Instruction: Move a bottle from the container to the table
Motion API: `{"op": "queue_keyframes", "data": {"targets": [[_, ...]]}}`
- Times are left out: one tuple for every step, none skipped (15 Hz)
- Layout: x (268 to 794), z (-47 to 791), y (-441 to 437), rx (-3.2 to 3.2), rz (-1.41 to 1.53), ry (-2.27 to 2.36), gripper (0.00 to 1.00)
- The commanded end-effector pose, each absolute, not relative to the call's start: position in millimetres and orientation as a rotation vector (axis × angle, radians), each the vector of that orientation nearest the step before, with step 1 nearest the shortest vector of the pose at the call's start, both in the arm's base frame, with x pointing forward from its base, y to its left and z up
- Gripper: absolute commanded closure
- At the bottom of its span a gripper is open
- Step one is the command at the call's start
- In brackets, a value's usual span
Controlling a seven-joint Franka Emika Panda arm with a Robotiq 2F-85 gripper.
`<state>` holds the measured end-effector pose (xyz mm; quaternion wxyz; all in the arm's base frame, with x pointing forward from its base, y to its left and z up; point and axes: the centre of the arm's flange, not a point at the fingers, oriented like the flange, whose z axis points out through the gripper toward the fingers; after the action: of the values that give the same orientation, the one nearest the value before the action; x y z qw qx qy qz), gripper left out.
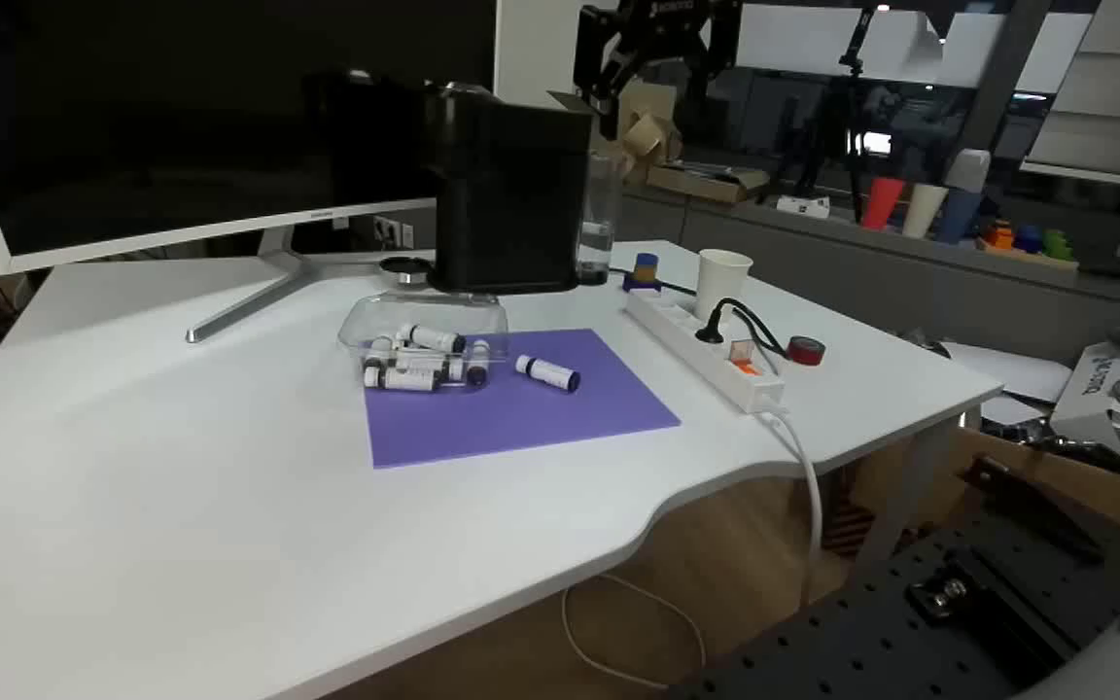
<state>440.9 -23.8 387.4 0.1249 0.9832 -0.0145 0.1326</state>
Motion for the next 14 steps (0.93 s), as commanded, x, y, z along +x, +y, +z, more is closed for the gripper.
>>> {"op": "queue_keyframes", "data": {"targets": [[440.9, 387.1, -23.8, 2.865, 0.386, -0.042, 0.0], [441.0, 387.2, -23.8, 2.865, 0.386, -0.042, 0.0], [441.0, 387.2, -23.8, 2.865, 0.386, -0.042, 0.0], [441.0, 387.2, -23.8, 2.865, 0.386, -0.042, 0.0], [441.0, 387.2, -23.8, 2.865, 0.386, -0.042, 0.0], [440.9, 387.2, -23.8, 2.865, 0.386, -0.042, 0.0], [441.0, 387.2, -23.8, 2.865, 0.386, -0.042, 0.0], [441.0, 387.2, -23.8, 2.865, 0.386, -0.042, 0.0], [441.0, 387.2, -23.8, 2.865, 0.386, -0.042, 0.0], [440.9, 387.2, -23.8, 2.865, 0.386, -0.042, 0.0], [440.9, 387.2, -23.8, 2.865, 0.386, -0.042, 0.0], [447.2, 383.2, -20.8, 2.886, 0.381, -0.019, 0.0], [454.2, 378.2, -15.8, 2.916, 0.369, 0.028, 0.0], [462.2, 371.6, -8.9, 2.931, 0.363, 0.088, 0.0]]}}
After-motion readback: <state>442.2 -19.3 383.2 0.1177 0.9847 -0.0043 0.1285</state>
